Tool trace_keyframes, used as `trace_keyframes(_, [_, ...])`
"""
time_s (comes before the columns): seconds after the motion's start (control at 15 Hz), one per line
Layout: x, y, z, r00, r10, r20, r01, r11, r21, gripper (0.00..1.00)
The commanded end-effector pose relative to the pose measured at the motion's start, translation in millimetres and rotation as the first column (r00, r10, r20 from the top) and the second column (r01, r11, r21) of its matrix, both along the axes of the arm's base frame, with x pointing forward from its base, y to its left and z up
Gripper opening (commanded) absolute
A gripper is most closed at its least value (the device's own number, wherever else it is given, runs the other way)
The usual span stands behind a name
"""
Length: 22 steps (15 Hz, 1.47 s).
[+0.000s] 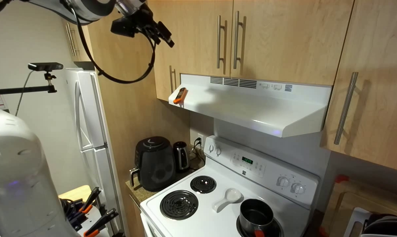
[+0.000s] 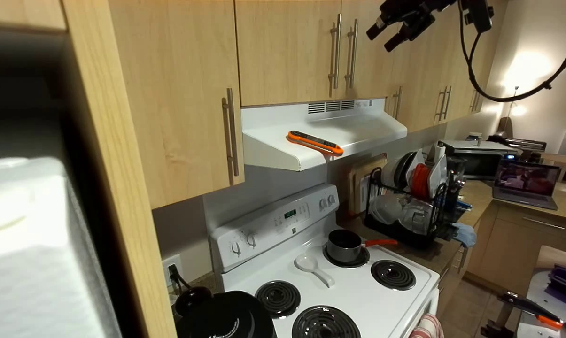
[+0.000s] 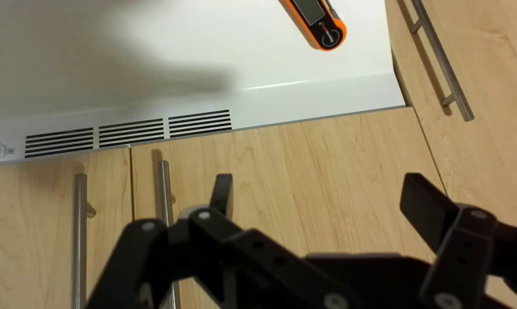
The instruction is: Close the cabinet door
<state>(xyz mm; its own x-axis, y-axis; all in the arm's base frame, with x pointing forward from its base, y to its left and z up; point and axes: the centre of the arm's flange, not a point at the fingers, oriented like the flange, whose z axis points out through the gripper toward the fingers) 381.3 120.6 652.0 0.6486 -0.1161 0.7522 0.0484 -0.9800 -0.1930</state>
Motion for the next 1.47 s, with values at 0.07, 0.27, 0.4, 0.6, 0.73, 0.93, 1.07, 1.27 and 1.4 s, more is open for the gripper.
trace_keyframes(0.07, [20.4,9.9,-7.0,0.998,0.059,0.008,-0.059,0.994,0.089,1.0])
trace_keyframes(0.27, [9.2,14.6,-7.7,1.0,0.03,-0.007,-0.029,0.996,0.085,1.0])
trace_keyframes(0.4, [9.4,14.3,-7.8,1.0,0.027,-0.007,-0.026,0.996,0.082,1.0])
trace_keyframes(0.6, [7.7,13.5,-5.4,1.0,0.026,-0.001,-0.025,0.996,0.082,1.0])
trace_keyframes(0.73, [7.6,13.7,-5.4,1.0,0.026,-0.001,-0.026,0.996,0.082,1.0])
trace_keyframes(0.93, [7.7,13.4,-5.3,1.0,0.025,-0.001,-0.025,0.996,0.082,1.0])
trace_keyframes(1.07, [7.7,13.5,-5.4,1.0,0.025,-0.001,-0.025,0.996,0.082,1.0])
trace_keyframes(1.27, [7.7,13.4,-5.4,1.0,0.025,-0.001,-0.025,0.996,0.082,1.0])
trace_keyframes(1.4, [7.7,13.4,-5.4,1.0,0.025,-0.001,-0.025,0.996,0.082,1.0])
